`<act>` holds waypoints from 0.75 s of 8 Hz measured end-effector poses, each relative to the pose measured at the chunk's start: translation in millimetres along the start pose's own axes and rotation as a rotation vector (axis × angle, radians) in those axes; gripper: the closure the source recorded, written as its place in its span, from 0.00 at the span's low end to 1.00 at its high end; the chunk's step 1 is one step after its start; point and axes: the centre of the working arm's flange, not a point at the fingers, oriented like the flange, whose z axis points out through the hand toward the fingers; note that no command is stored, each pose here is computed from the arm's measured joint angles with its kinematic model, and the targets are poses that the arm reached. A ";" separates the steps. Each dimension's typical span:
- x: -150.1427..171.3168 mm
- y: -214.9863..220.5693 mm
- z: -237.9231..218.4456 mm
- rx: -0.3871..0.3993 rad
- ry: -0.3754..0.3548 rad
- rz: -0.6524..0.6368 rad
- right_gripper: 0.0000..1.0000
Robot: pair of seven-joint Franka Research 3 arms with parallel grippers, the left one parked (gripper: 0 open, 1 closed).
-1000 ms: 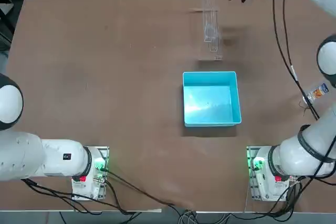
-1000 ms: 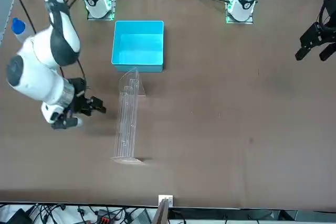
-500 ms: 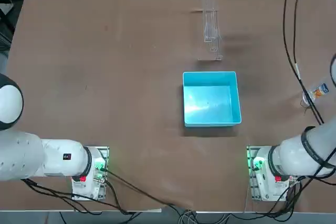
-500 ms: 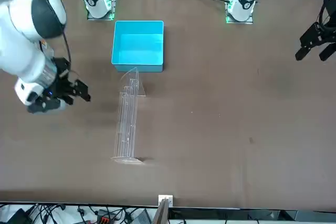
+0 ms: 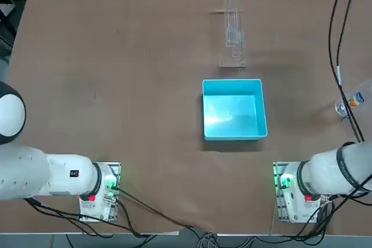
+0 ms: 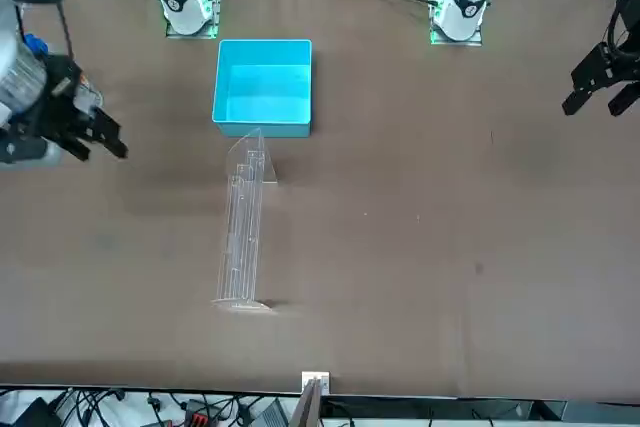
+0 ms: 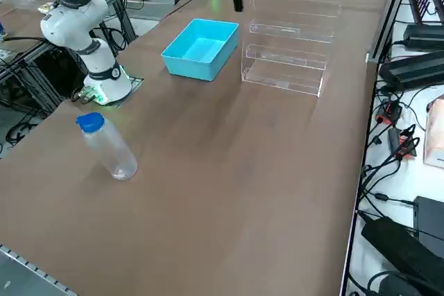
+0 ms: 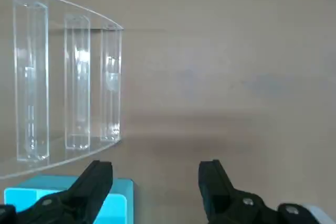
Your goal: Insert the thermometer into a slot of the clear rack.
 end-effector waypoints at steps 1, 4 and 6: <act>-7.3 11.1 -10.1 -0.016 -0.007 -0.003 0.00; -26.8 20.6 -27.2 -0.079 -0.053 -0.010 0.00; -35.7 27.7 -34.3 -0.090 -0.067 -0.018 0.00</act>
